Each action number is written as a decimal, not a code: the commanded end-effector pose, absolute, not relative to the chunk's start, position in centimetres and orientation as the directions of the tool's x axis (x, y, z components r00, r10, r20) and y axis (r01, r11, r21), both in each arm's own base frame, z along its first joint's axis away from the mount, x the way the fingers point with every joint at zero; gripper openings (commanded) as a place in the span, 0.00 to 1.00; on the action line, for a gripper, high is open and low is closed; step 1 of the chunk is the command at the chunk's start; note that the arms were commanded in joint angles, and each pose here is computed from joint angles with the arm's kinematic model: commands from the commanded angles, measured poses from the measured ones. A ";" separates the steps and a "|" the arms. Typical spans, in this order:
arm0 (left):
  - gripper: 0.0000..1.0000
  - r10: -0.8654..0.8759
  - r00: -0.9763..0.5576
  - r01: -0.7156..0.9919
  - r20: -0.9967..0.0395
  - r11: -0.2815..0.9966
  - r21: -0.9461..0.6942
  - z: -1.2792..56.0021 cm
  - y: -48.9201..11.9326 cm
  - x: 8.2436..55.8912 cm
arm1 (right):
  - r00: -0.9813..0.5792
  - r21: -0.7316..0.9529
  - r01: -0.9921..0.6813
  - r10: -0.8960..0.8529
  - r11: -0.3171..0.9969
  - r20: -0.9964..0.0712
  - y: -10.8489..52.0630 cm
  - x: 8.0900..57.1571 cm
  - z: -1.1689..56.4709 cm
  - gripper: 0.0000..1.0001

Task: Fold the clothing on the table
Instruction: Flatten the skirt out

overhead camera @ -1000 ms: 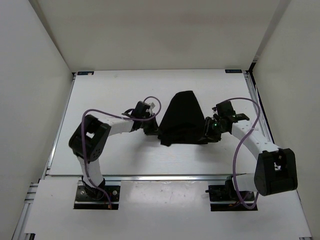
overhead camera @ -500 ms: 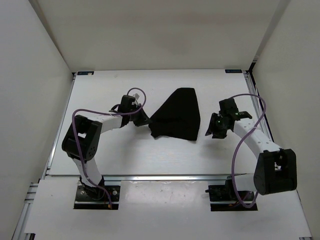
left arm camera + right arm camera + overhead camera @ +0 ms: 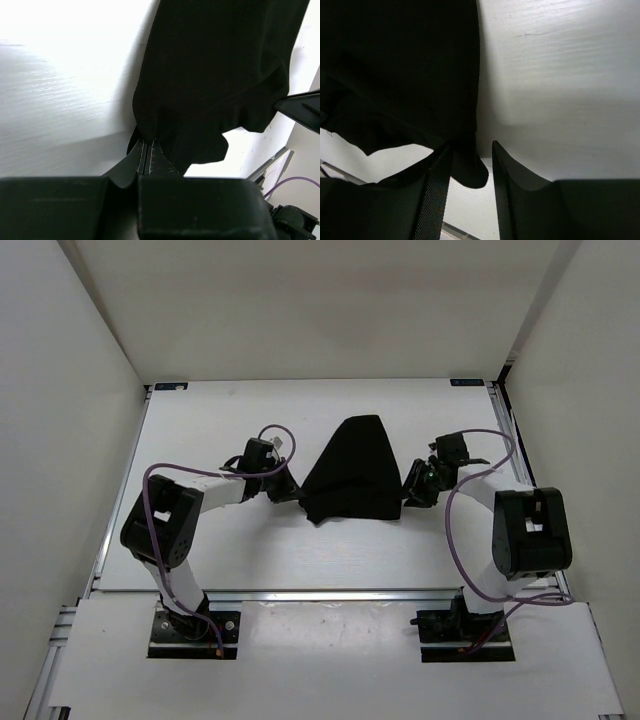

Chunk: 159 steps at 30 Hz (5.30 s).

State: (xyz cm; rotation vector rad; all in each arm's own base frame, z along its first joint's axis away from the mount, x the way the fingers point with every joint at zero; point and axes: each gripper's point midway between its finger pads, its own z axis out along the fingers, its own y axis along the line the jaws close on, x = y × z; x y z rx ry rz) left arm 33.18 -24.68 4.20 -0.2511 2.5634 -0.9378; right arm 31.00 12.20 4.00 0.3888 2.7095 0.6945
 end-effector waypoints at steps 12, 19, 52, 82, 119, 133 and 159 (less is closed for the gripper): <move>0.22 -0.354 -0.874 -0.077 -0.334 0.777 -0.624 4.9 -20.5 34.8 | -0.893 0.401 0.188 0.326 0.896 -0.310 8.3 34.6 7.4 0.00; 0.61 -0.403 -0.840 -0.102 -0.363 0.775 -0.624 5.6 -17.4 35.0 | -0.910 0.113 0.154 0.185 0.982 -0.370 6.2 33.5 10.6 0.00; 0.67 -0.326 -0.906 -0.028 -0.270 0.683 -0.730 8.3 -28.7 29.2 | -0.974 0.265 -0.139 -0.084 0.954 -0.210 16.7 31.3 -0.3 0.06; 0.55 -0.039 -0.766 0.035 -0.642 0.994 -0.102 9.6 -19.6 36.3 | -0.952 0.481 -0.041 0.111 0.876 -0.285 15.6 24.8 11.1 0.14; 0.00 -0.081 -0.769 0.053 -0.634 0.980 -0.189 8.2 -25.5 37.9 | -0.962 0.455 -0.005 0.120 0.890 -0.246 12.6 22.9 10.6 0.14; 0.00 -0.136 -0.699 0.490 -0.702 0.624 -0.608 29.7 -42.8 40.0 | -0.890 0.388 0.186 0.322 0.903 -0.322 7.1 23.9 10.7 0.14; 0.00 -0.248 -0.911 -0.016 -0.331 0.821 -0.570 5.5 -19.1 21.4 | -0.964 0.662 0.070 0.221 0.746 -0.148 16.9 26.7 11.2 0.36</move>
